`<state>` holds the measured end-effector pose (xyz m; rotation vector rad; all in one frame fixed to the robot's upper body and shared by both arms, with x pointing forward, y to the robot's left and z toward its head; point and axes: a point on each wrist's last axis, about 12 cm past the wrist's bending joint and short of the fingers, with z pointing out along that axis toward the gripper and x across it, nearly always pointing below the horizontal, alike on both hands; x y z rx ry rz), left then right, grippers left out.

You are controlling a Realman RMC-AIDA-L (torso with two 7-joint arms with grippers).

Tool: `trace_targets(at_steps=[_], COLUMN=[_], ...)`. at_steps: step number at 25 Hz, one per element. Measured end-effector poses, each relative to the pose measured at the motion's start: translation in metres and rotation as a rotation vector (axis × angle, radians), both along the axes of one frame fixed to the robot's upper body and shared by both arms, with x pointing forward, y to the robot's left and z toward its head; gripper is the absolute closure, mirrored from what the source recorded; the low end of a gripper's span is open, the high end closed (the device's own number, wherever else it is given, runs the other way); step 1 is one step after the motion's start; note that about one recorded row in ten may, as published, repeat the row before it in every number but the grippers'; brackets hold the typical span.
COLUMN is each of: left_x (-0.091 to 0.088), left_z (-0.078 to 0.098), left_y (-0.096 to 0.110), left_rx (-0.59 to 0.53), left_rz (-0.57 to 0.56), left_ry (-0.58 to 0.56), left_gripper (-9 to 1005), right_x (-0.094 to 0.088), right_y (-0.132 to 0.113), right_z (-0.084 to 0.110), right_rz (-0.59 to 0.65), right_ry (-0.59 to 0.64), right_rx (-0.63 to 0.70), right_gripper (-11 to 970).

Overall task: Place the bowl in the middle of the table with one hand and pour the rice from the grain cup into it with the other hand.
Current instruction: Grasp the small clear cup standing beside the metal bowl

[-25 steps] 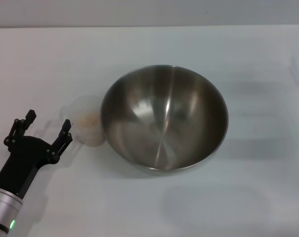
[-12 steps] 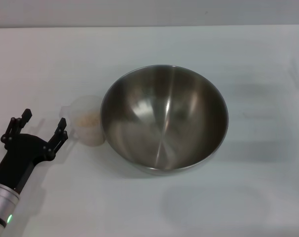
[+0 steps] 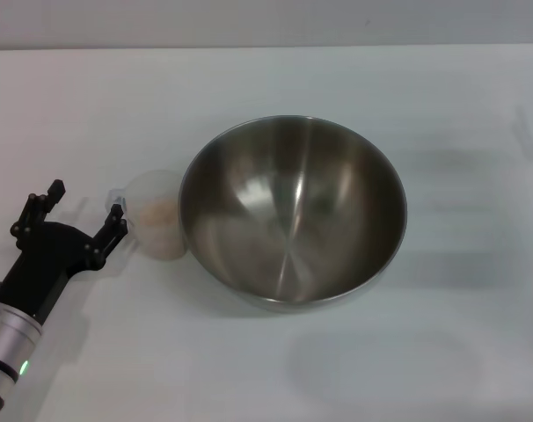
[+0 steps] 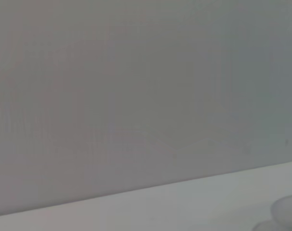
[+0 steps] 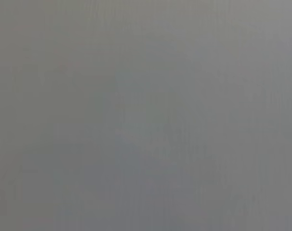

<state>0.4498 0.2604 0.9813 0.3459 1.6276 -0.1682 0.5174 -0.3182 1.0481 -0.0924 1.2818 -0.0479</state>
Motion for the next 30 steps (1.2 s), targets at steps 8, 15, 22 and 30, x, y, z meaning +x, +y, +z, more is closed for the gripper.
trace_targets(at_steps=[8,15,22,30], left_x=[0.0074,0.0075,0.0071,0.0077], left_z=[0.0025,0.0023,0.0030,0.0032], left_y=[0.0002,-0.0022,-0.0040,-0.0050], left_rx=[-0.001,-0.007,-0.012,-0.007], left_rz=[0.010,0.008,0.002,-0.011], left_ry=[-0.007,-0.004,-0.009,-0.010], left_gripper=[161,239,438,775], right_x=[0.0012,0.0020,0.0039,0.0055], right_y=[0.0005,0.0009,0.0016,0.0015], right_z=[0.0001,0.0003,0.0013,0.0012], right_rz=[0.001,0.002,0.006,0.006], right_ry=[0.003,0.004,0.001,0.008], right_rx=[0.000,-0.001,-0.001,-0.003], right_gripper=[185,184,185,184])
